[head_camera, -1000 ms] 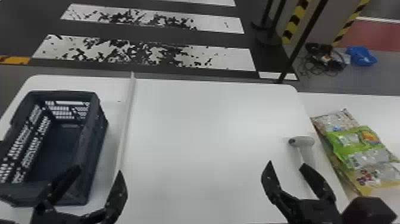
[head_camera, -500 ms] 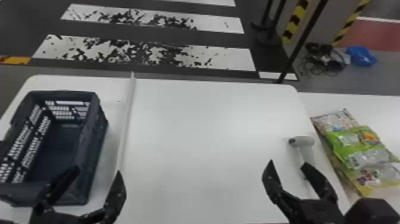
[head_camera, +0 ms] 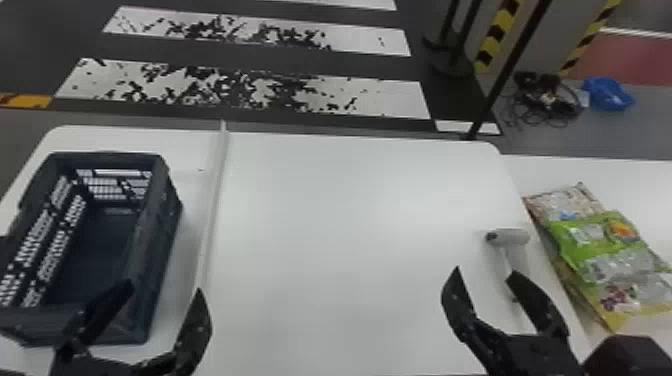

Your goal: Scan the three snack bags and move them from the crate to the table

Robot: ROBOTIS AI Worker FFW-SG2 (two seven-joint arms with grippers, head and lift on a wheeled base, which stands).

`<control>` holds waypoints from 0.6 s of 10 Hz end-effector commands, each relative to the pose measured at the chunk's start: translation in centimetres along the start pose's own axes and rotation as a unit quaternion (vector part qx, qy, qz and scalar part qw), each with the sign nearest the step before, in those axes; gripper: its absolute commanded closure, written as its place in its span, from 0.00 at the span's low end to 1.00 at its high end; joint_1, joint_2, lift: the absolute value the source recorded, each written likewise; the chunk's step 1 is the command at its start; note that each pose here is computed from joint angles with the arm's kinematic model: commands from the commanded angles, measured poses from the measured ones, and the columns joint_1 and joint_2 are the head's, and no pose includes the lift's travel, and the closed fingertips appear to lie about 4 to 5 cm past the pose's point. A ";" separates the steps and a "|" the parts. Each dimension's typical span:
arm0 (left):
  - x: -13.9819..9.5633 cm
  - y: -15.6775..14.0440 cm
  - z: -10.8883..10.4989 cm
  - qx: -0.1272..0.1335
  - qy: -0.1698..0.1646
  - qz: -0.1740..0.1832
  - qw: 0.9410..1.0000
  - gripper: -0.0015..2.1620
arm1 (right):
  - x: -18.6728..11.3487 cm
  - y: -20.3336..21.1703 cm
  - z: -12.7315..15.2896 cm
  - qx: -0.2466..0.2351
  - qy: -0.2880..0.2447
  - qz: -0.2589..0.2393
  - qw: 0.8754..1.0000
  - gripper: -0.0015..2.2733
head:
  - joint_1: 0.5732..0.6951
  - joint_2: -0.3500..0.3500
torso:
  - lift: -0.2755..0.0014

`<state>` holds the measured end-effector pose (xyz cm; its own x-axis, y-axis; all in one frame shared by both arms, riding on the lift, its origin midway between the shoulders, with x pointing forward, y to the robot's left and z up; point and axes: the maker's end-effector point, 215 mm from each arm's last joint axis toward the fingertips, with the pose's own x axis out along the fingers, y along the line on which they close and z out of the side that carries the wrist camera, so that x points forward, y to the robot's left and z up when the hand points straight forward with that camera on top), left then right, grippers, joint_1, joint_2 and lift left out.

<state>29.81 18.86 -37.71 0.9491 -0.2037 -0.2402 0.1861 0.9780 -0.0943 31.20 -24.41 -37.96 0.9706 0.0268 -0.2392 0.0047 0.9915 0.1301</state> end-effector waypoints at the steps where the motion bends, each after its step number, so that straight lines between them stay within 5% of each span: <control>1: -0.1 -0.1 -0.2 0.000 0.003 -0.001 1.000 0.03 | -0.1 0.0 -0.2 0.000 0.002 0.000 1.000 0.06 | 1.00 0.35 | 0.77; 6: -0.1 0.0 -0.1 0.001 0.002 -0.001 1.000 0.03 | -0.1 0.0 0.2 0.001 -0.003 0.000 1.000 0.06 | 1.00 0.34 | 0.77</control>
<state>29.68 18.84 -37.79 0.9480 -0.2050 -0.2434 0.1876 0.9778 -0.0930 31.15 -24.42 -37.77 0.9721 0.0270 -0.2332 0.0040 0.9913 0.1315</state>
